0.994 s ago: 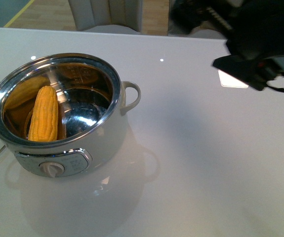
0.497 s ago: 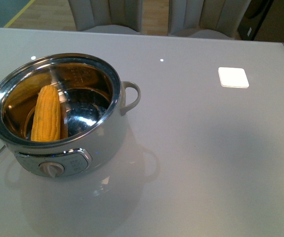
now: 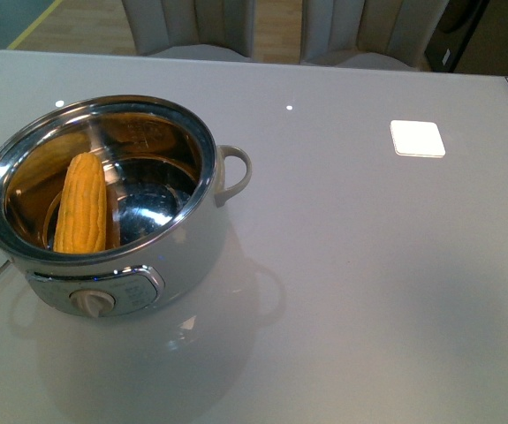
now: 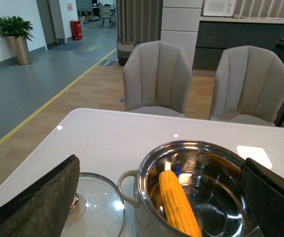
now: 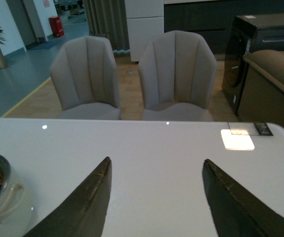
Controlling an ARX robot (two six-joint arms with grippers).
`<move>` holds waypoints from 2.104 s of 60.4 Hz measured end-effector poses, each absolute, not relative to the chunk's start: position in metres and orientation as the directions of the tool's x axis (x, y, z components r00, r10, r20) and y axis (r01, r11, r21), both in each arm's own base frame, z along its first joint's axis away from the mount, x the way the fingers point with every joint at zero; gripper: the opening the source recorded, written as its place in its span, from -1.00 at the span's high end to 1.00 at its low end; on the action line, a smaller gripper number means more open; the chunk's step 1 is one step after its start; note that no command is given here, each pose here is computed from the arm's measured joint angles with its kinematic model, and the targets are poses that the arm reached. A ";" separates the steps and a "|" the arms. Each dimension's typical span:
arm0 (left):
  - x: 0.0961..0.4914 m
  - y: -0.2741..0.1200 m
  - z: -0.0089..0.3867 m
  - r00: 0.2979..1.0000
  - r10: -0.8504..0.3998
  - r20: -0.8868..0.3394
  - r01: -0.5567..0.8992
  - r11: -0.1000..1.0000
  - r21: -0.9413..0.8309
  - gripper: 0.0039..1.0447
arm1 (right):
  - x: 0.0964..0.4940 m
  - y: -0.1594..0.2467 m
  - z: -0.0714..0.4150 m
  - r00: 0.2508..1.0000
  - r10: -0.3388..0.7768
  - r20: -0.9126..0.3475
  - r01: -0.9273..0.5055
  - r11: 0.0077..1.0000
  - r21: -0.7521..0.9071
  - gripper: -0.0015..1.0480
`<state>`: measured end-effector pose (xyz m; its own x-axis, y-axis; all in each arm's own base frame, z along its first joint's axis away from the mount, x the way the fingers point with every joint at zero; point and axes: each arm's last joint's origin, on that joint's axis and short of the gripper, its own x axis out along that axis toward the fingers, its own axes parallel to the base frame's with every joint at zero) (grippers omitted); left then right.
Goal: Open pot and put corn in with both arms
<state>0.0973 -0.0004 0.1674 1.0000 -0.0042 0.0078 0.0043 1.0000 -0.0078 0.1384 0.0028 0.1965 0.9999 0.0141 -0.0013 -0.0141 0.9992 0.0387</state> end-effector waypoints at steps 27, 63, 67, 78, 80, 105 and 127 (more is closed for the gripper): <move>0.097 0.000 0.167 1.000 -0.004 0.007 0.004 1.000 -0.008 -0.88 | 0.122 0.000 0.178 1.000 0.003 -0.006 -0.003 1.000 0.006 0.96; 0.097 0.000 0.167 1.000 -0.004 0.007 0.004 1.000 -0.008 -0.88 | 0.108 0.000 0.172 1.000 0.003 0.019 -0.003 1.000 0.006 0.96; 0.097 0.000 0.167 1.000 -0.004 0.008 0.004 1.000 -0.007 -0.88 | 0.103 0.000 0.169 1.000 0.005 -0.009 -0.005 1.000 0.006 0.96; 0.097 0.000 0.167 1.000 -0.004 0.008 0.004 1.000 -0.008 -0.88 | 0.097 0.000 0.170 1.000 0.002 0.013 -0.002 1.000 0.006 0.96; 0.097 0.000 0.167 1.000 -0.004 0.008 0.004 1.000 -0.008 -0.88 | 0.097 0.000 0.170 1.000 0.002 0.014 -0.002 1.000 0.006 0.96; 0.097 0.000 0.167 1.000 -0.004 0.008 0.004 1.000 -0.008 -0.88 | 0.097 0.000 0.170 1.000 0.002 0.014 -0.002 1.000 0.004 0.33; 0.097 0.000 0.167 1.000 -0.004 0.008 0.004 1.000 -0.008 -0.88 | 0.097 0.000 0.170 1.000 0.002 0.014 -0.002 1.000 0.005 -0.86</move>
